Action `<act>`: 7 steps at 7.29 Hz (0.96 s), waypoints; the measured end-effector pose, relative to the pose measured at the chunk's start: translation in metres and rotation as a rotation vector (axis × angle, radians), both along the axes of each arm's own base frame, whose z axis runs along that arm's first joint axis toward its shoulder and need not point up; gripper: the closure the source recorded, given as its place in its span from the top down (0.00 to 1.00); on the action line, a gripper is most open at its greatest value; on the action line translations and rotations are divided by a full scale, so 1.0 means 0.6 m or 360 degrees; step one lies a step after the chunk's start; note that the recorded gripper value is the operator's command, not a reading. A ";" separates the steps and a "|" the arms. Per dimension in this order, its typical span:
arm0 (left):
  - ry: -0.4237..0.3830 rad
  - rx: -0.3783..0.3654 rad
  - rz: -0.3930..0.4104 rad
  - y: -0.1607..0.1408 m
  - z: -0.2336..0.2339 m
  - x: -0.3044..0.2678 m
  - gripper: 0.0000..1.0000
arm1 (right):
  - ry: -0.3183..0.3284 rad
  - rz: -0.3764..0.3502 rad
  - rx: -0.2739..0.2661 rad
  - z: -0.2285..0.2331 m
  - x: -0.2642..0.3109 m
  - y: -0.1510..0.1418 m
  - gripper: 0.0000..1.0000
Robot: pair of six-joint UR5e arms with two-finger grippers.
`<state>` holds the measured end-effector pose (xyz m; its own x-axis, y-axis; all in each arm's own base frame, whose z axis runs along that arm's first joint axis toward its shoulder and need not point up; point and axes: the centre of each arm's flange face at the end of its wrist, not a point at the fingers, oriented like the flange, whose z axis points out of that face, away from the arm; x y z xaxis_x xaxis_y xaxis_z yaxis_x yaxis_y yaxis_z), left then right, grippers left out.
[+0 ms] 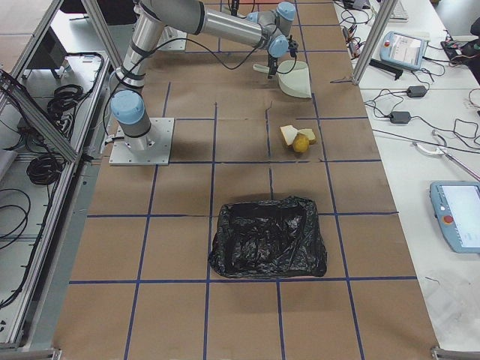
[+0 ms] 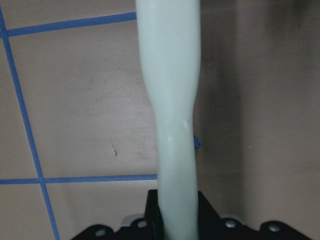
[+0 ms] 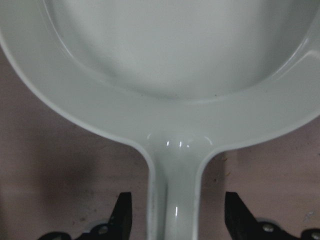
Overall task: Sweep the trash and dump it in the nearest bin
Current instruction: 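Close the right gripper on the dustpan handle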
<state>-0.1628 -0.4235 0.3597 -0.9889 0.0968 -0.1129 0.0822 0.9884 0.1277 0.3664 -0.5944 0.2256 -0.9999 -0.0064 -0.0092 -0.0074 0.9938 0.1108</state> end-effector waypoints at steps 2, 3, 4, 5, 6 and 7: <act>0.0000 0.0001 -0.0002 0.000 -0.001 0.000 0.00 | -0.0001 -0.0003 -0.0003 0.004 -0.002 -0.001 0.47; 0.0000 0.0001 0.0000 0.000 -0.001 0.000 0.00 | -0.0003 -0.0004 -0.0007 0.007 -0.002 -0.002 0.35; -0.0001 0.0002 0.0003 0.000 -0.002 0.000 0.00 | -0.0003 -0.0004 -0.0009 0.008 -0.002 -0.002 0.22; -0.0001 0.0004 0.0005 0.001 -0.002 0.000 0.00 | -0.0004 -0.0004 -0.0009 0.009 -0.002 -0.001 0.10; -0.0001 0.0003 0.0007 0.002 -0.002 0.000 0.00 | -0.0005 -0.0004 -0.0009 0.011 -0.002 -0.001 0.04; -0.0002 0.0004 0.0006 0.002 -0.003 0.000 0.00 | -0.0006 -0.0005 -0.0011 0.013 -0.003 -0.001 0.02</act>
